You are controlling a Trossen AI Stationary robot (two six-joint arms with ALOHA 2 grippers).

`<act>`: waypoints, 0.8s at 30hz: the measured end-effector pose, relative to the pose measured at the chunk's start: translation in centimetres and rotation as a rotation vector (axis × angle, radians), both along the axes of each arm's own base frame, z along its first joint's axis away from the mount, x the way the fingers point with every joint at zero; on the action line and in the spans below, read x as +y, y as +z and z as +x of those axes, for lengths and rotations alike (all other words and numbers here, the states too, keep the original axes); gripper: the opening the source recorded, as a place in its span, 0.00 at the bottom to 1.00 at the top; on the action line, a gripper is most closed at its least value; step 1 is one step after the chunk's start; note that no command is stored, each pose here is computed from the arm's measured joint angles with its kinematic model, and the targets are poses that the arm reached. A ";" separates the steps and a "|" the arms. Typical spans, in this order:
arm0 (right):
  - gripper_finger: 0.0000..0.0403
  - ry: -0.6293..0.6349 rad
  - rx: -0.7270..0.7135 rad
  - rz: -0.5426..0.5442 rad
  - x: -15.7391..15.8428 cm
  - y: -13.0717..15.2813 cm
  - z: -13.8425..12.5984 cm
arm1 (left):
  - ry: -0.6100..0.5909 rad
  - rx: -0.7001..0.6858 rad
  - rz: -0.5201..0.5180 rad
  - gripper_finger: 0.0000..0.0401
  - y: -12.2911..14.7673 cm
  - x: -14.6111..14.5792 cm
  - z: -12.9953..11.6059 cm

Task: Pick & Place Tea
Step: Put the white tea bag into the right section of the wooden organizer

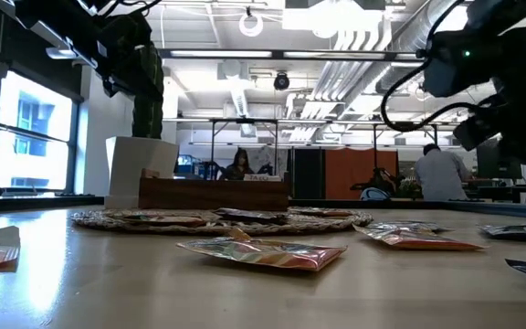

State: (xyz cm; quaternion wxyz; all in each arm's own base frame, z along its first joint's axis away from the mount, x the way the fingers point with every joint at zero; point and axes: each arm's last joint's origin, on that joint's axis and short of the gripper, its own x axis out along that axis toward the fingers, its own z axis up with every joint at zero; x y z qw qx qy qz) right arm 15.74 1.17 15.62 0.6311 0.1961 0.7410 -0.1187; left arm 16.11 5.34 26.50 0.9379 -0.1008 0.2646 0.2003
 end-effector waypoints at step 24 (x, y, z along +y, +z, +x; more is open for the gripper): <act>0.32 -0.257 0.034 -0.078 -1.3 -1.3 -0.7 | 0.000 0.000 0.000 0.00 0.0 0.0 0.0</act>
